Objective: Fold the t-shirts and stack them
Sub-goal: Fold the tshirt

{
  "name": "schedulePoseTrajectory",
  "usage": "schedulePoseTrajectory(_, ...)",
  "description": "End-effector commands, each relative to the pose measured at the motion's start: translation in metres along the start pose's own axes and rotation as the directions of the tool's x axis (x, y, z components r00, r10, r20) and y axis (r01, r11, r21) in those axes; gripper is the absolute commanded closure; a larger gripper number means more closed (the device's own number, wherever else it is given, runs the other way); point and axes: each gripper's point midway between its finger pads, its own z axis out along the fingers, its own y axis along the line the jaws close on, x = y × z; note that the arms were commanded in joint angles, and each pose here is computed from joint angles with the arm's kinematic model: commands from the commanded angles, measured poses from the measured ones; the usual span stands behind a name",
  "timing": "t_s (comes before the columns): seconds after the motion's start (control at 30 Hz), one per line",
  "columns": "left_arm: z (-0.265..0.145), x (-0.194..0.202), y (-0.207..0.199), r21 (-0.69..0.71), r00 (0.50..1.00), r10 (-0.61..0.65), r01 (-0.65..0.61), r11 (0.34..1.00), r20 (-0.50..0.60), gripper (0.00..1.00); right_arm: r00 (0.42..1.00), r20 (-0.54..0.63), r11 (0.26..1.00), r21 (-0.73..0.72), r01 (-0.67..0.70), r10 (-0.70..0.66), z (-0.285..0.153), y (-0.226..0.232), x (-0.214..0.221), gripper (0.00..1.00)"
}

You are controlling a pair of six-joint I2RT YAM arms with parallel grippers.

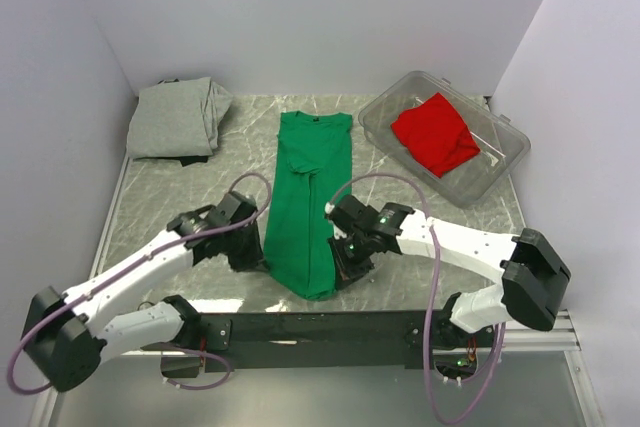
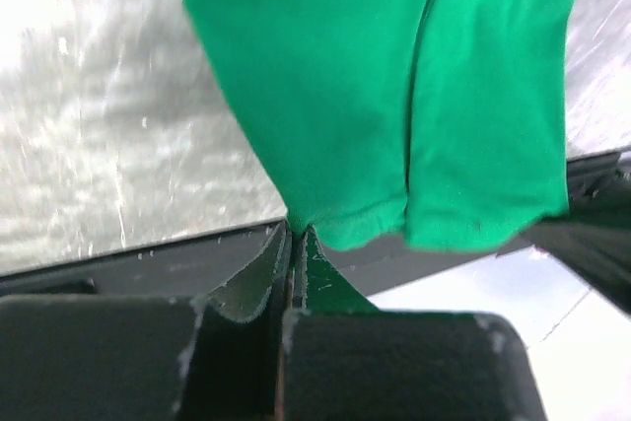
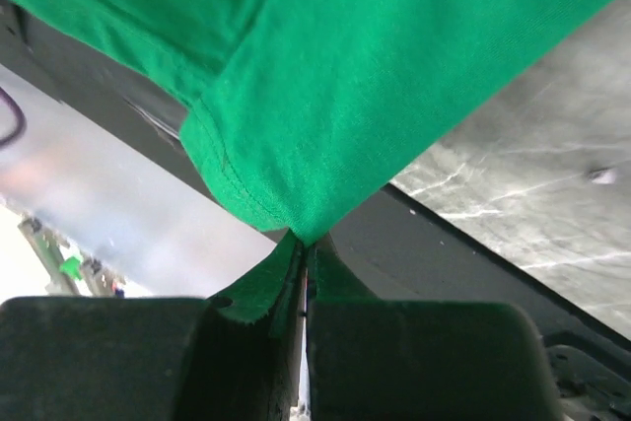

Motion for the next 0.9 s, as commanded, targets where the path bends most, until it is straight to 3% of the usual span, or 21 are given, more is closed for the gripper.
schedulePoseTrajectory(0.0,-0.003,-0.029,-0.004,-0.055,0.997,0.056,-0.052,0.997,0.062,1.00,0.998,0.054,0.996,0.093,-0.013,0.008,-0.018,-0.007,-0.017,1.00)
schedulePoseTrajectory(0.47,-0.005,-0.165,-0.058,0.027,0.970,0.047,-0.055,0.998,0.237,1.00,0.972,0.230,0.981,0.175,-0.085,0.043,-0.045,-0.031,-0.139,1.00)
schedulePoseTrajectory(0.87,0.038,-0.260,-0.083,0.057,0.969,0.030,-0.046,0.997,0.246,1.00,0.941,0.320,0.957,0.223,-0.185,0.107,-0.059,-0.079,-0.235,1.00)
